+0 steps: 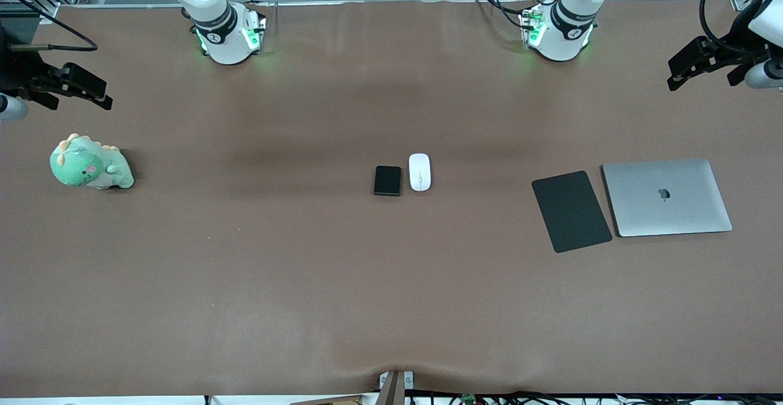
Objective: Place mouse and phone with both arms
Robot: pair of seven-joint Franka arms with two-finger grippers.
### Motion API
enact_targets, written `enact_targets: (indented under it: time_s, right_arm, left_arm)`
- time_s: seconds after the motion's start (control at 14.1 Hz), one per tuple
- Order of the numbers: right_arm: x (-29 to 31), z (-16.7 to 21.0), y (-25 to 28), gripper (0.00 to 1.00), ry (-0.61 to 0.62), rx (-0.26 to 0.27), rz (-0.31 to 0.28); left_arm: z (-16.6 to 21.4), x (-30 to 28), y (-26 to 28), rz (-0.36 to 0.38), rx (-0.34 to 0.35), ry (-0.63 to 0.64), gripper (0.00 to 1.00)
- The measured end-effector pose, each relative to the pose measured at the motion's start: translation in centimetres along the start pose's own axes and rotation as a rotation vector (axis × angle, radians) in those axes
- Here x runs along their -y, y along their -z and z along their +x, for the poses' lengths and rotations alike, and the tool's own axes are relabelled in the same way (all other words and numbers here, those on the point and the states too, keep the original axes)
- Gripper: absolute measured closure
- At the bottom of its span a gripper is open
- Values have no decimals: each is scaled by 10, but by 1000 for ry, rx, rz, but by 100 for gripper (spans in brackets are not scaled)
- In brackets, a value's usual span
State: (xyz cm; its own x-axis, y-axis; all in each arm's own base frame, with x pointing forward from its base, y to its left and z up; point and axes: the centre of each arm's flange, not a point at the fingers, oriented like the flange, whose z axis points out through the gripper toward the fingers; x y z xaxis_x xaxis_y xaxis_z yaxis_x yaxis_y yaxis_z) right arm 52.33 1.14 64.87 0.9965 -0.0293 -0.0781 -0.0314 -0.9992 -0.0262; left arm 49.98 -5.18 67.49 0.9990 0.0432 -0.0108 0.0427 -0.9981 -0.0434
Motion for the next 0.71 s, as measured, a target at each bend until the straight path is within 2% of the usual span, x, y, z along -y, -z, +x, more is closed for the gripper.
enact_targets:
  time_s: [0.57, 0.71]
  right_arm:
    - [2, 3, -4, 0, 4, 8, -1]
    - [3, 3, -5, 0, 6, 9, -1]
  left_arm:
    - [4, -9, -9, 2, 19, -16, 0]
    - [10, -24, -22, -32, 53, -35, 0]
